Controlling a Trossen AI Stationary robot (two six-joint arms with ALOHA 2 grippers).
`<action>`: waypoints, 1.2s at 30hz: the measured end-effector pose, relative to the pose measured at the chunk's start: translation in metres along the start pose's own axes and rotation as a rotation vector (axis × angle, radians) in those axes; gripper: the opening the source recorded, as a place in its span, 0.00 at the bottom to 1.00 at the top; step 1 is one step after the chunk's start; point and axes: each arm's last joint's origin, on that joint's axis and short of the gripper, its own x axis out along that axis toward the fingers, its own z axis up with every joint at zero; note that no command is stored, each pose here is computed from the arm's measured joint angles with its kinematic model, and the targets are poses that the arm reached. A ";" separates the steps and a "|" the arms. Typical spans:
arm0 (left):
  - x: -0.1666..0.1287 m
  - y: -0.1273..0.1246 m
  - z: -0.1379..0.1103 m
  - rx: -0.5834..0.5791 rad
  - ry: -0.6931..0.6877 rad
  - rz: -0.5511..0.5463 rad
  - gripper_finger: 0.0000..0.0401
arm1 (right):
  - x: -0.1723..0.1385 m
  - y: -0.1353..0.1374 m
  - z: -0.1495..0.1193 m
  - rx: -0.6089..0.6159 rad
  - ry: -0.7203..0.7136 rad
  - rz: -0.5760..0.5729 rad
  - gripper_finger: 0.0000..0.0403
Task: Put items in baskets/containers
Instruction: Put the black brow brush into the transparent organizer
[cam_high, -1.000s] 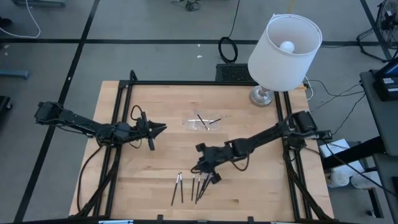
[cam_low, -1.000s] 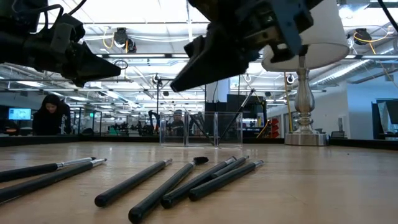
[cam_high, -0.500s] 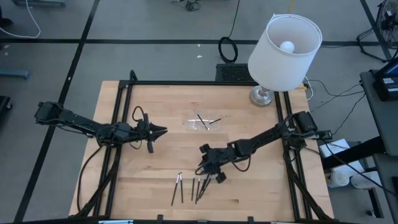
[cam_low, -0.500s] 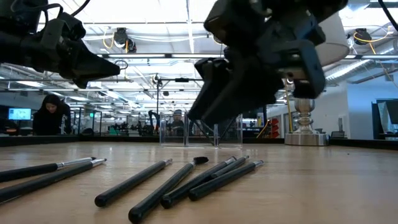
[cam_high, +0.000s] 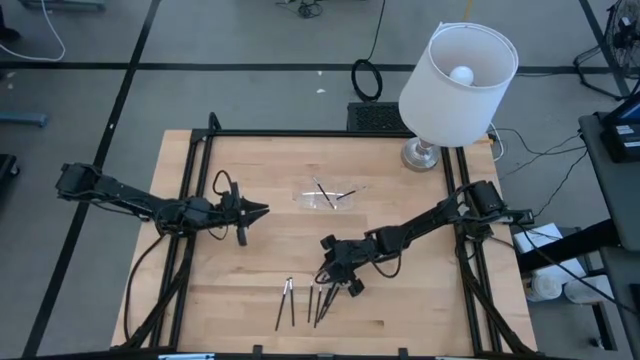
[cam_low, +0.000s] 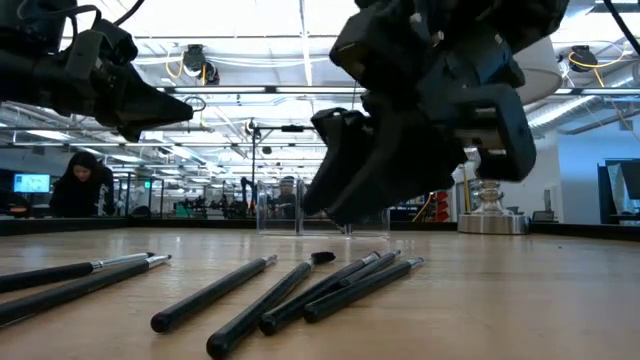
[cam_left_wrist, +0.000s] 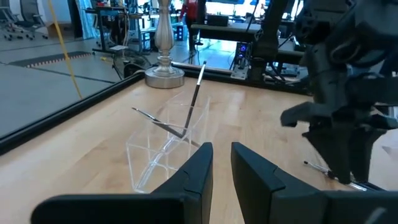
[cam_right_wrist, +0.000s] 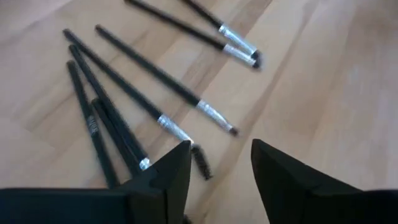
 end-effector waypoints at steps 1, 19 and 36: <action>0.000 0.000 0.000 0.001 0.001 0.000 0.16 | 0.000 0.000 0.001 0.004 -0.014 0.018 0.37; 0.000 0.000 0.000 0.026 0.002 0.001 0.16 | 0.017 -0.001 -0.011 0.028 -0.001 0.026 0.36; 0.000 0.000 -0.001 0.036 0.008 0.002 0.16 | 0.016 -0.004 -0.017 0.061 0.036 0.058 0.33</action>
